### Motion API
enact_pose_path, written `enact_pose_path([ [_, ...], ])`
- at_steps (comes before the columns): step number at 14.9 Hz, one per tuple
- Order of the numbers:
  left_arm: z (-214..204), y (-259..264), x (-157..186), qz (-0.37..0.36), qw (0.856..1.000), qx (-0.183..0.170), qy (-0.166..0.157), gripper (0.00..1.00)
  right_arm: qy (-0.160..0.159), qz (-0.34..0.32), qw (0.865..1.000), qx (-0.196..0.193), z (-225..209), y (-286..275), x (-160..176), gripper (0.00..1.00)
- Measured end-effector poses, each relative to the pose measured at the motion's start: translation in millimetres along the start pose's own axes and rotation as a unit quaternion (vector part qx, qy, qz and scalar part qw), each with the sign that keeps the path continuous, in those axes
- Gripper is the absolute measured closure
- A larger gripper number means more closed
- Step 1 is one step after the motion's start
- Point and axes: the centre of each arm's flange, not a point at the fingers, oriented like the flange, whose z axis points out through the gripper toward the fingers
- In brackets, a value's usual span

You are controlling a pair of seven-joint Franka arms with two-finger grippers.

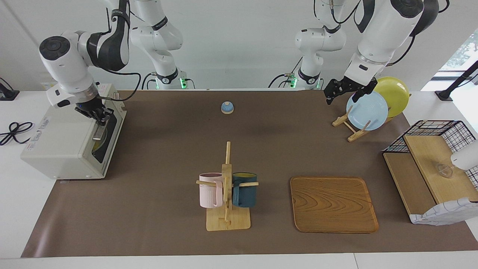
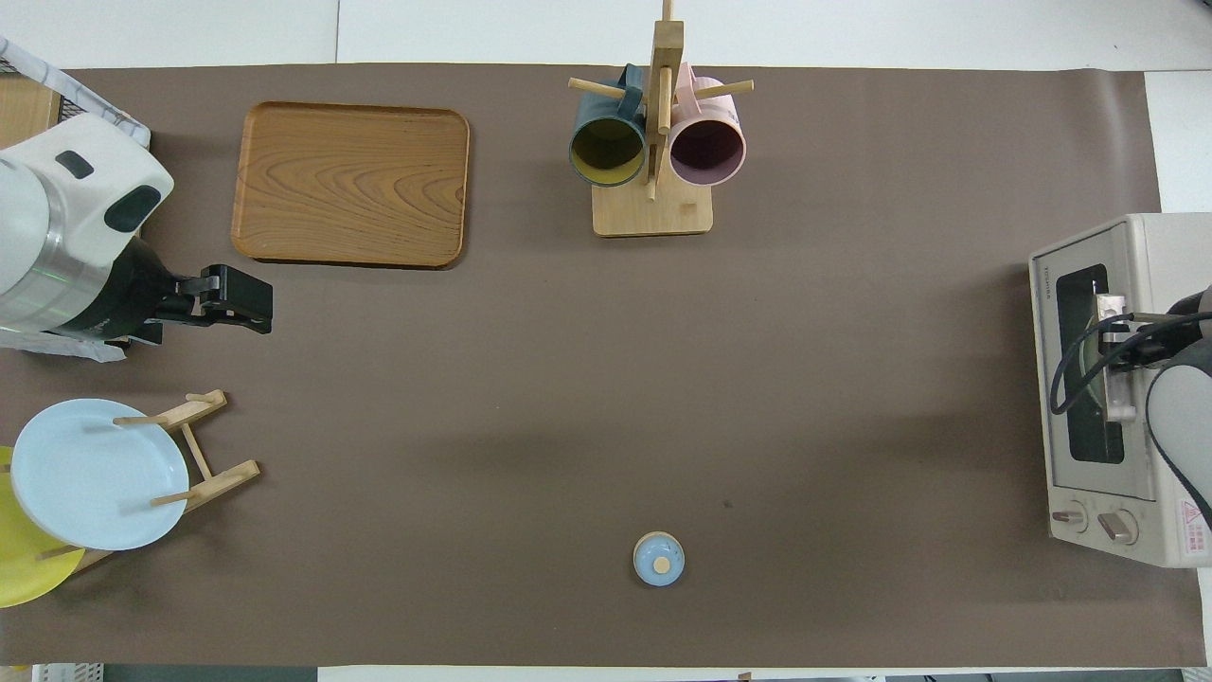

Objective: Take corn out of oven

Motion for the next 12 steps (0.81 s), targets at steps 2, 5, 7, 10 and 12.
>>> enact_pose_path([
  [2,0,0,0,0.0,1.0,0.0,0.0,0.0,0.002,-0.002,1.0,0.0,0,-2,-1,0.99],
  [5,0,0,0,0.0,1.0,0.0,0.0,0.0,0.001,-0.012,1.0,0.0,1,-13,-1,0.99],
  [7,0,0,0,0.0,1.0,0.0,0.0,0.0,0.0,-0.02,1.0,0.015,4,-29,-2,0.99],
  [10,0,0,0,0.0,1.0,0.0,0.0,0.0,-0.006,-0.03,0.998,0.049,23,-64,-1,0.99],
  [12,0,0,0,0.0,1.0,0.0,0.0,0.0,-0.004,-0.043,0.998,0.055,45,-91,3,0.99],
])
